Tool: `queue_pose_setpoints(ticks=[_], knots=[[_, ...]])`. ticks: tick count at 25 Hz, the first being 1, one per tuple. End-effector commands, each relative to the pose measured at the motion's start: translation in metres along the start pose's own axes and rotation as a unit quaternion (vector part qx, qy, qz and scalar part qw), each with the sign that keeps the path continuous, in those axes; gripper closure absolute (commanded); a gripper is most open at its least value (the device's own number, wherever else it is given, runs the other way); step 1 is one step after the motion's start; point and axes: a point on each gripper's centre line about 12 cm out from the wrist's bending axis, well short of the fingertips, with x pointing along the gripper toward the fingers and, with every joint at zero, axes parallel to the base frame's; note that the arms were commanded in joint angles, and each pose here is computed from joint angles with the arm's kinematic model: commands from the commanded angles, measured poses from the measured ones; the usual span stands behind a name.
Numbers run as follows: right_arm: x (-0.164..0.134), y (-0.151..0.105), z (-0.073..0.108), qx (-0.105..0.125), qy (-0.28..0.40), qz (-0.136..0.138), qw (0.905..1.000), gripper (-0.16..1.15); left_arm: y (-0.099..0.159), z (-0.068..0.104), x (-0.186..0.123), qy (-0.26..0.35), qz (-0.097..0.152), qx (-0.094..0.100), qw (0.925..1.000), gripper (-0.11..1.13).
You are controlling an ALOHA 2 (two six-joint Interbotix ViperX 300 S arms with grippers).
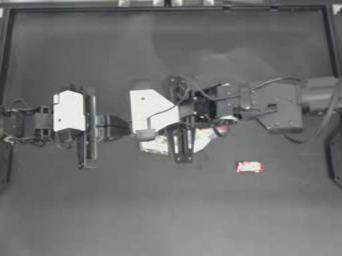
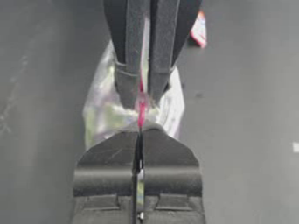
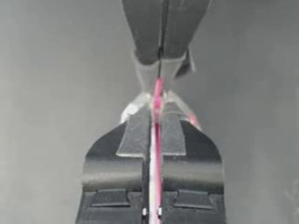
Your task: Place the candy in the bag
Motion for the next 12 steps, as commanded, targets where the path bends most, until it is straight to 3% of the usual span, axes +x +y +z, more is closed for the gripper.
queue_pose_setpoints(ticks=[1, 12], knots=[[-0.019, -0.001, 0.0, 0.007, -0.012, -0.004, 0.9999, 0.8, 0.002, 0.015, -0.007, -0.028, 0.004, -0.001, 0.9996, 1.0], [-0.032, 0.0, -0.021, 0.033, -0.002, -0.01, 0.9994, 0.8, 0.002, 0.014, -0.007, -0.027, 0.004, -0.001, 0.9996, 1.0]])
